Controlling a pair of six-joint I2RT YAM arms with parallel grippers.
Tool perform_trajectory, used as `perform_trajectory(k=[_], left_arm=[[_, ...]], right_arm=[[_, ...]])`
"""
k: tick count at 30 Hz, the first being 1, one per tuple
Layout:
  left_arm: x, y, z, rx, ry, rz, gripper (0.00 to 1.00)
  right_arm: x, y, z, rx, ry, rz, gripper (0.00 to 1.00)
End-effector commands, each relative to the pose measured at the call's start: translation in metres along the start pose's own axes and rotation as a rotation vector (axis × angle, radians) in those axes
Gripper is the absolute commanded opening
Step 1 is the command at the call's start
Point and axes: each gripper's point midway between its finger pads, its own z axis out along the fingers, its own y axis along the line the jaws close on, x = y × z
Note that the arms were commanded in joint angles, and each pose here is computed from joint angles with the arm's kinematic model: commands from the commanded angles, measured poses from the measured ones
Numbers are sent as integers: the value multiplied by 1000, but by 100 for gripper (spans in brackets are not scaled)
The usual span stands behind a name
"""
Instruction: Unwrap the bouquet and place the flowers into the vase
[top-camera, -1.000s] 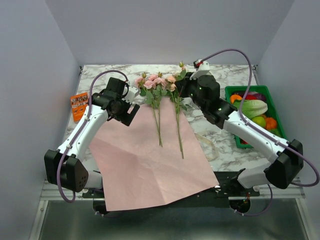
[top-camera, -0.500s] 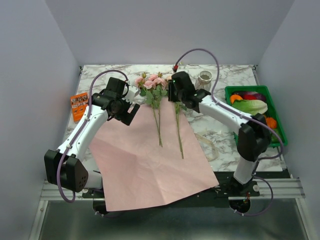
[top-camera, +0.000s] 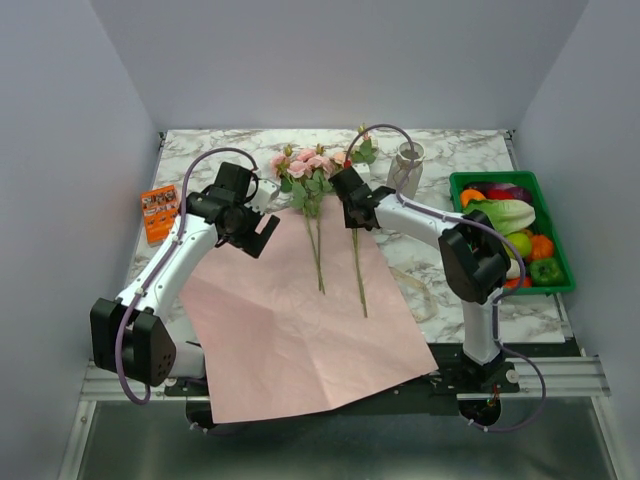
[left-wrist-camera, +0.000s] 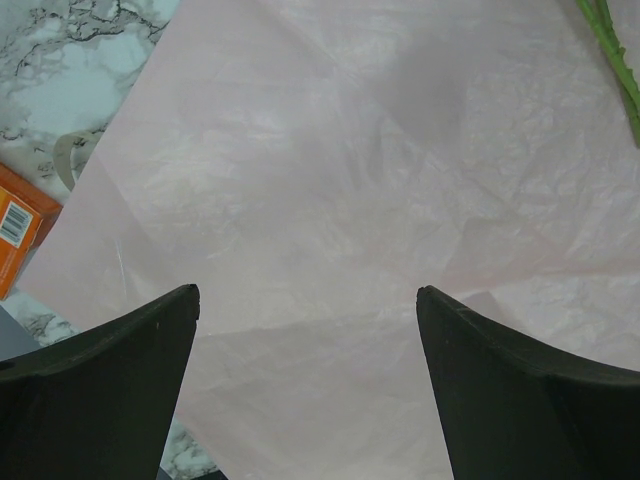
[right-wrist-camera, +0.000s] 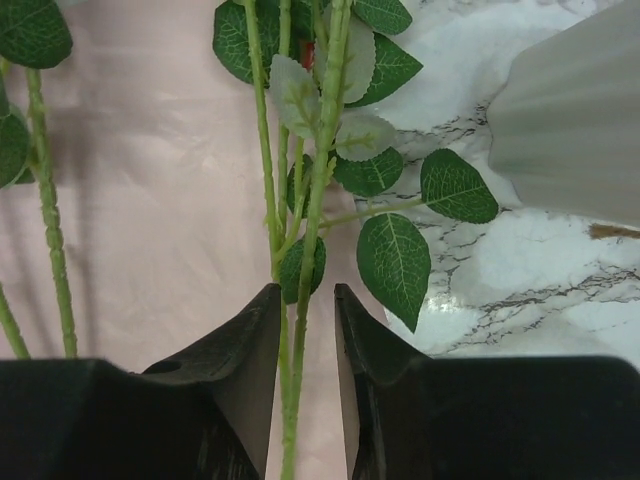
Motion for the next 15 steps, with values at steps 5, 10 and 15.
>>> perform_trajectory(k=[5,10,15], left_arm=[[-1,4,-6,-19,-31,22,99],[0,5,-5,-23,-31,25,99],[0,5,-6,-24,-32,25,99]], right_arm=[[-5,-16,28,153,-41,-5,27],[-10,-12,34,154,-54,-14,27],[-10,-5,33,109,-53,5,19]])
